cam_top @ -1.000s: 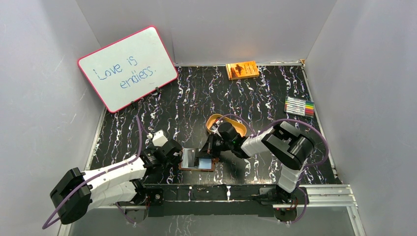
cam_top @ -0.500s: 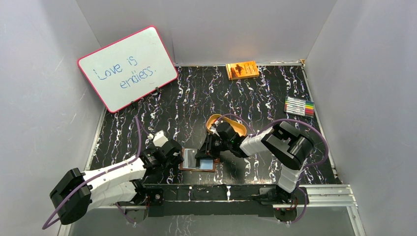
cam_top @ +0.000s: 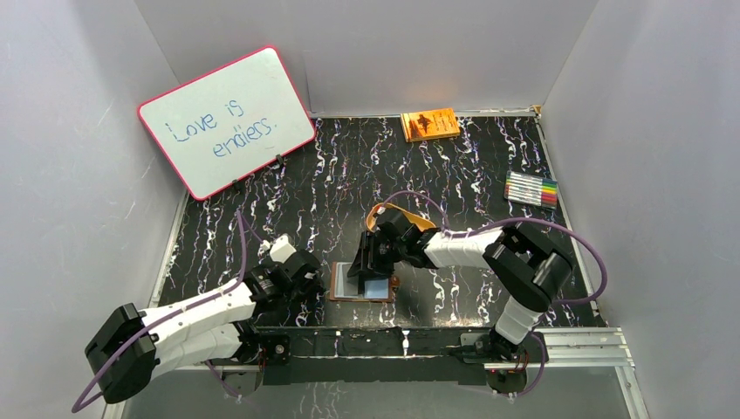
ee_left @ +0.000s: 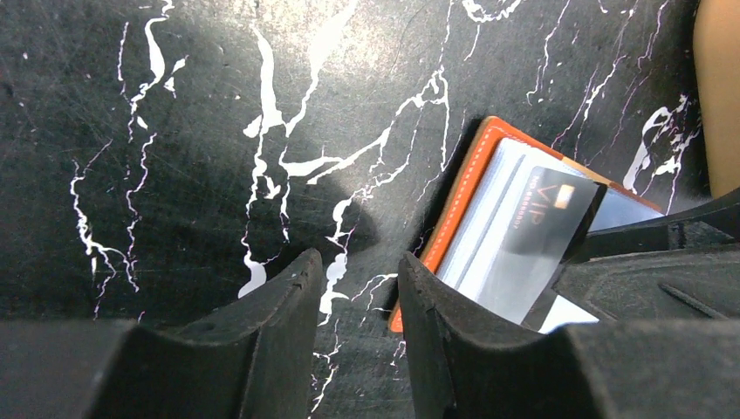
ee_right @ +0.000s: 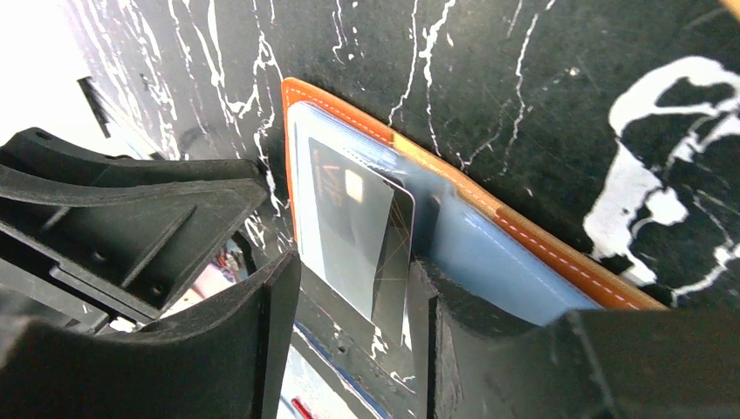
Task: Put the credit cards into the card holder
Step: Insert the credit card into the card holder.
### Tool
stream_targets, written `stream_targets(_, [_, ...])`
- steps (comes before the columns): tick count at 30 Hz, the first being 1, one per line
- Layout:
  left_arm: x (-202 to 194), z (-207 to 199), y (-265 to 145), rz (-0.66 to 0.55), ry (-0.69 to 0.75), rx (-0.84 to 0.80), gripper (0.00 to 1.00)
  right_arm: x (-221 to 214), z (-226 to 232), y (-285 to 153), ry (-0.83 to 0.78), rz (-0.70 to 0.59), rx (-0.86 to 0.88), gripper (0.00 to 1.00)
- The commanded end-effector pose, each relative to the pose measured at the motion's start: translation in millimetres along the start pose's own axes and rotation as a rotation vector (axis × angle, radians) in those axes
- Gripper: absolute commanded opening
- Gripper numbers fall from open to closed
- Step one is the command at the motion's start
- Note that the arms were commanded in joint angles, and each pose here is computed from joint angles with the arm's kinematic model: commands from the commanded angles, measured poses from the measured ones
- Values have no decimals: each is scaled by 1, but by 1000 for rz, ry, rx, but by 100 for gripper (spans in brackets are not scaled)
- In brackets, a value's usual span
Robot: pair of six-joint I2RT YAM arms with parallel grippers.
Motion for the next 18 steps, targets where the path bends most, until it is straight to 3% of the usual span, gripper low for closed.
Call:
stream_targets(1, [-13, 27, -1, 42, 38, 89, 37, 5, -2, -12, -60, -29, -78, 57])
stream_targets(11, [-22, 15, 7, 98, 59, 45, 37, 9, 7, -6, -69, -8, -71, 55])
stream_targets(18, [-30, 1, 10, 140, 75, -35, 30, 17, 18, -1, -28, -27, -59, 55])
Point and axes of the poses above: each gripper's point midway between its finger pads, its own y axis out along the fingers, its own z axis along the line the jaws close on, x = y × z, the point moved 2 cm from there along -y, back along the fingers, and after that the axes turned 6 degrees about y, right-handed, at the moved point
